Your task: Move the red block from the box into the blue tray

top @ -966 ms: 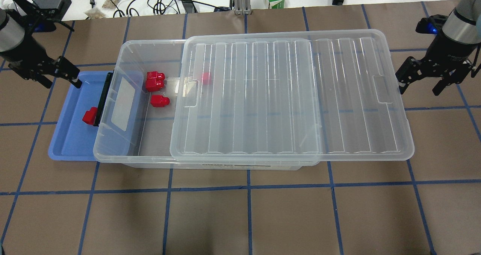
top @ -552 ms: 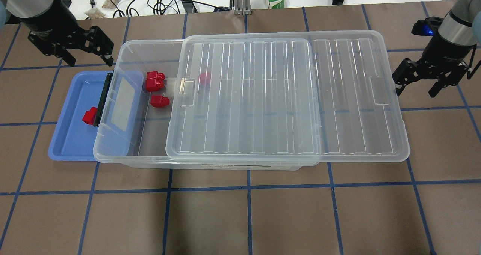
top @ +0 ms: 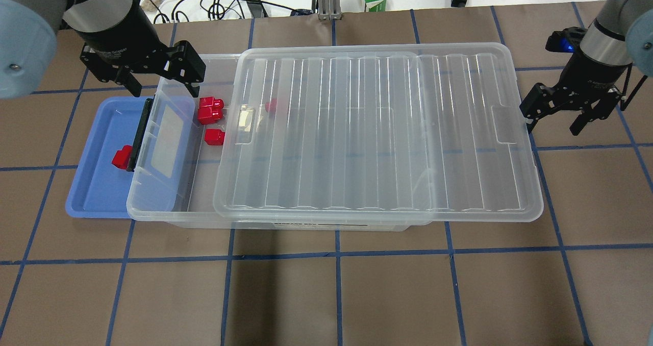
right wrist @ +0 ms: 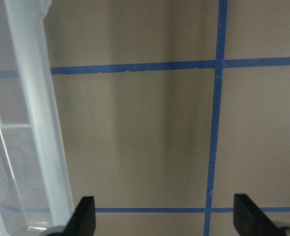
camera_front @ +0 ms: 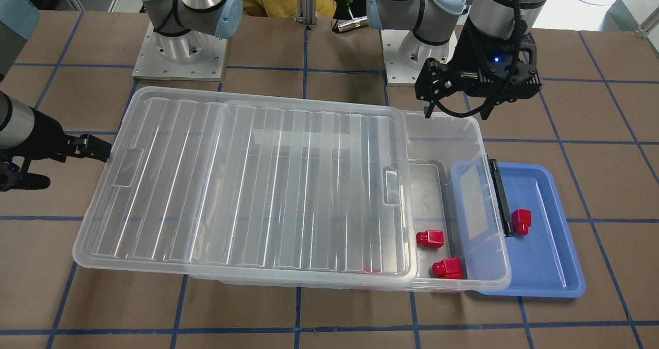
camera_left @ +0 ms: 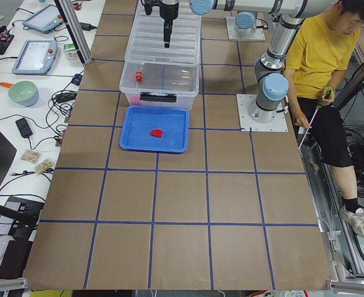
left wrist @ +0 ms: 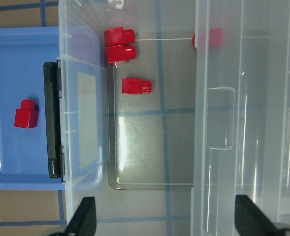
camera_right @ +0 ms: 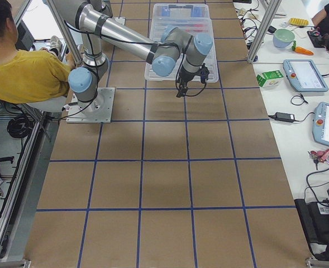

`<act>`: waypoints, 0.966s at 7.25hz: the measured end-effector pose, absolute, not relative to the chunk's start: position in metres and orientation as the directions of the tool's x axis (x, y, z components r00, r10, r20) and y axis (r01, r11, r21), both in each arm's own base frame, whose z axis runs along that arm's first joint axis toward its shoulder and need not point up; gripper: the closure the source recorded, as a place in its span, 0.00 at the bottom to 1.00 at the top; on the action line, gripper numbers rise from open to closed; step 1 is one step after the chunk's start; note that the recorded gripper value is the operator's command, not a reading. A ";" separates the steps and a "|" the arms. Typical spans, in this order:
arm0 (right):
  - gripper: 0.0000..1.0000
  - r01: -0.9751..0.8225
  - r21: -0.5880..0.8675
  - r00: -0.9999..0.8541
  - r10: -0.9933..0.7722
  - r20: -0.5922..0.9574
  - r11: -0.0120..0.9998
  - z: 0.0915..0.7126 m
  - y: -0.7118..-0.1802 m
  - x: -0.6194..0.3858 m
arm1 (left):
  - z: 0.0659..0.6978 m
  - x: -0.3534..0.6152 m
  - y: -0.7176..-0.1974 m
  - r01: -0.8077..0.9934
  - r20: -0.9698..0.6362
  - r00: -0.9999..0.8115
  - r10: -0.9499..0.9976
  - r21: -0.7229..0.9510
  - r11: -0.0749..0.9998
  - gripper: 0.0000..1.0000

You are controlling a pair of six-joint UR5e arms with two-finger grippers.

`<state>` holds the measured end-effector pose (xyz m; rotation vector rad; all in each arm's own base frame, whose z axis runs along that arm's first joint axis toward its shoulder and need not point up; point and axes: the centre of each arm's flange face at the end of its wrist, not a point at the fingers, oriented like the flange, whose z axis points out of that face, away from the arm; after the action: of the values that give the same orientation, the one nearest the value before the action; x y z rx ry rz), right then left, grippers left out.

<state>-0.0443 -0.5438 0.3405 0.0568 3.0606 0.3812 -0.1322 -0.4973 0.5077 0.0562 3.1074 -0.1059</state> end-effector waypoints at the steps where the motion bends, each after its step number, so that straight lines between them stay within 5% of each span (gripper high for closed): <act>1: 0.00 0.035 0.247 -0.998 0.047 -0.045 0.968 0.340 -0.545 -0.031 | 0.511 -0.130 -0.500 0.026 -0.030 -0.999 0.024 -0.071 0.997 0.00; 7: 0.00 0.076 0.246 -0.997 0.079 -0.002 0.966 0.338 -0.546 0.047 | 0.517 -0.105 -0.510 -0.028 -0.023 -0.999 -0.029 -0.015 0.999 0.00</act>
<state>0.0473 -0.5459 0.3380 0.1227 3.1035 0.3883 -0.1051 -0.5097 0.5166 -0.0444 3.1178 -0.0232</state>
